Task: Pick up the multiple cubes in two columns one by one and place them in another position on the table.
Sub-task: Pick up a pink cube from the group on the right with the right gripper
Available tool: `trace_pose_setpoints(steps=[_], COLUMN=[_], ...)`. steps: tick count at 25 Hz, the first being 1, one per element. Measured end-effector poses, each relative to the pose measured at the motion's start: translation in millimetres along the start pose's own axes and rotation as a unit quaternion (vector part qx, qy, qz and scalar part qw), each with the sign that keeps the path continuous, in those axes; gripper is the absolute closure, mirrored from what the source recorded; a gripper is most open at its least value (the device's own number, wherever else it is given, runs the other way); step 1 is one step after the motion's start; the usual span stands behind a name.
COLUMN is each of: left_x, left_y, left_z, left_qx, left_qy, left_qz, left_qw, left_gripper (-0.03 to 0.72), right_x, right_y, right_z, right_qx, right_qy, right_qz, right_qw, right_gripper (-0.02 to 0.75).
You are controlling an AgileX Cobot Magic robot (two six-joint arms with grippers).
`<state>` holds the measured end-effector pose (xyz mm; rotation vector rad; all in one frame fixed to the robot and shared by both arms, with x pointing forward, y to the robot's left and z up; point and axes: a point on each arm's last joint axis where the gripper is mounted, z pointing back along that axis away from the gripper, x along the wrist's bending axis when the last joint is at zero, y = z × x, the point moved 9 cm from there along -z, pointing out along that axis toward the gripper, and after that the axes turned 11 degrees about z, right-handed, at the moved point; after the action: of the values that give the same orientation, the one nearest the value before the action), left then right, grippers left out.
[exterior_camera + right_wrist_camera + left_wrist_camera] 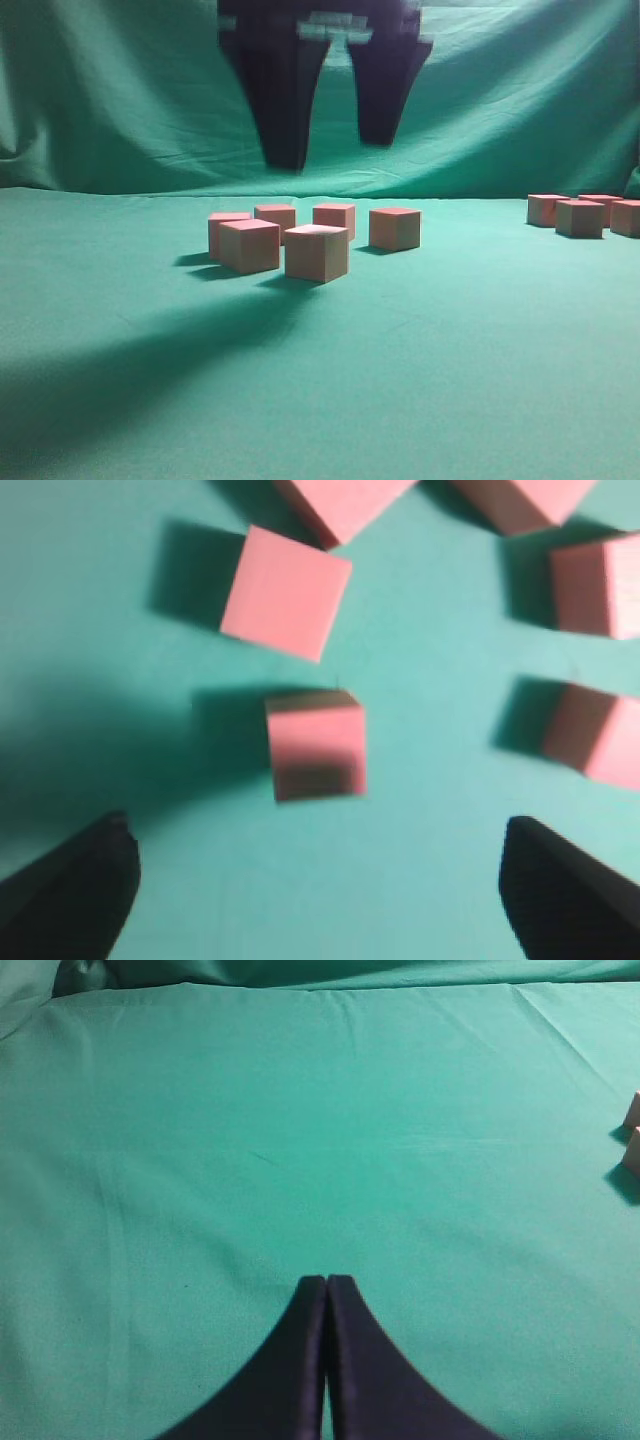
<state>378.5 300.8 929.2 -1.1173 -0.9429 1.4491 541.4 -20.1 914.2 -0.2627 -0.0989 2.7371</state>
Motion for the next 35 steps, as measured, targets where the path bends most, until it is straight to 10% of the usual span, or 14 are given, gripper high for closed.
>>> trace_pose_setpoints(steps=[17,26,35], left_x=[0.0,0.0,0.0], left_y=[0.0,0.0,0.0], left_z=[0.0,0.0,0.0], left_qx=[0.000,0.000,0.000], left_qy=[0.000,0.000,0.000], left_qz=[0.000,0.000,0.000], left_qw=[1.000,1.000,1.000], left_gripper=[0.688,0.688,0.688], right_x=[-46.3,-74.5,-97.8], right_y=[80.9,188.9,203.0], right_z=[190.6,115.2,60.7], right_qx=[-0.136,-0.017,-0.026], right_qy=[0.139,0.126,0.087], right_qz=[-0.159,-0.316,-0.398], right_qw=[0.968,0.940,0.913], right_gripper=[0.176,0.176,0.176])
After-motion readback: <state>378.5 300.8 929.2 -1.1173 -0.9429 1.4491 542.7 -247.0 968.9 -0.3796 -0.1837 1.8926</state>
